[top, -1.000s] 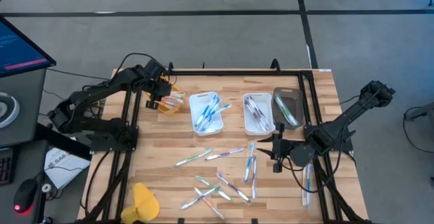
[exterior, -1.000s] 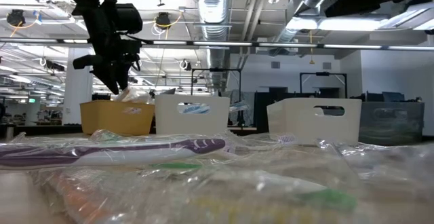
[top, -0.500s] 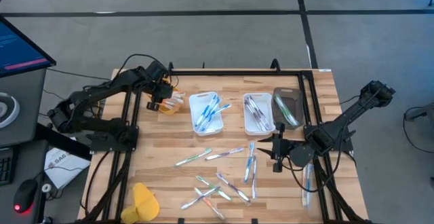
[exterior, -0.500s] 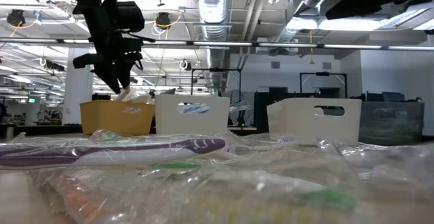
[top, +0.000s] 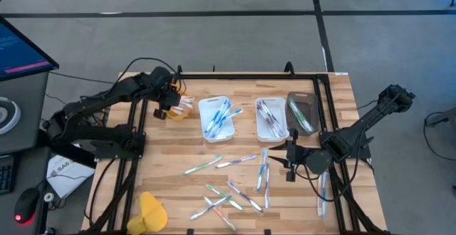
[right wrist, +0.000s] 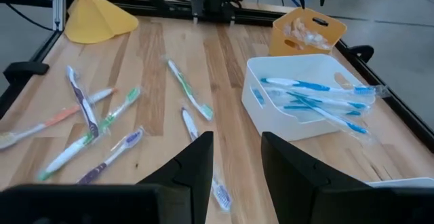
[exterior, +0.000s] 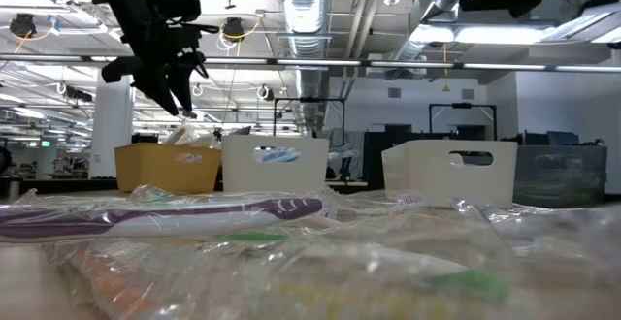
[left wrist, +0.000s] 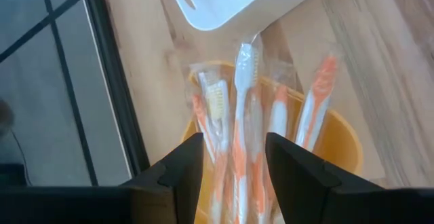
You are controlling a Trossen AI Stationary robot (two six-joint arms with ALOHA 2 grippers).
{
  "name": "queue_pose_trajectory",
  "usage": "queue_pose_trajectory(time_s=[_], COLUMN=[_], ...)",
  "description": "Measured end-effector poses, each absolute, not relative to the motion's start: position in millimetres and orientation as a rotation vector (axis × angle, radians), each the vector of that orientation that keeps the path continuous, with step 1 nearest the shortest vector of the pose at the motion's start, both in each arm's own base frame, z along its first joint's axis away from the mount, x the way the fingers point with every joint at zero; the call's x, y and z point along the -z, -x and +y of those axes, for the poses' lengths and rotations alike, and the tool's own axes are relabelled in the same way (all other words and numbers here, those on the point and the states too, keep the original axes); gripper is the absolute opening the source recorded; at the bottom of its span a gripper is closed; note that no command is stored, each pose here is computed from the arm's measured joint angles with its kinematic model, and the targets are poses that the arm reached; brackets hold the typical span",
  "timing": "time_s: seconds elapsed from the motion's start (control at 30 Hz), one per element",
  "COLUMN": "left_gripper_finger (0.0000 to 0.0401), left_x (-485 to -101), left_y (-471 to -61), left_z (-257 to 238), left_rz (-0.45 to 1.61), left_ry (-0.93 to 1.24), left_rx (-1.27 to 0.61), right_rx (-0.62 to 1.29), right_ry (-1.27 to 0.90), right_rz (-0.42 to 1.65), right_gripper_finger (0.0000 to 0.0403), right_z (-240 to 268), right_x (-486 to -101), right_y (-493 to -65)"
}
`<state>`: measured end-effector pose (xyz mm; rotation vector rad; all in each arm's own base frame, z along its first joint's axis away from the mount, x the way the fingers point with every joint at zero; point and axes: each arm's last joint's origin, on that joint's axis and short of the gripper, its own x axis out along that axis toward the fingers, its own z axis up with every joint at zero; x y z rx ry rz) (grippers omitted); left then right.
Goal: Pick & Place Toothbrushes
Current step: Put the purple toothbrush into the right white bin
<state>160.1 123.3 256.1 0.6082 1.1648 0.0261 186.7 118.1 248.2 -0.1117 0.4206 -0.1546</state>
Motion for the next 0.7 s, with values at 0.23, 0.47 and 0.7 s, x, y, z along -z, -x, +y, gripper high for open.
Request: queue_pose_trajectory(time_s=[0.23, 0.47, 0.7], left_gripper_finger=[0.0154, 0.0154, 0.0154], left_x=[-256.1, -258.4, -261.0], left_y=[-160.0, -162.8, -166.0], left_z=[123.6, 125.7, 127.7], left_rz=[1.165, 1.132, 1.082], left_ry=[-0.608, -0.628, -0.586], left_rx=[-0.027, -0.053, -0.109], right_rx=[0.167, 0.167, 0.166], right_ry=[0.058, 0.058, 0.072], right_rz=[0.417, 0.418, 0.426], right_gripper_finger=[0.0118, 0.0118, 0.0118], right_z=[118.1, 118.1, 117.8], right_x=[-248.1, -248.0, -247.3], right_y=[-186.6, -186.6, -186.2])
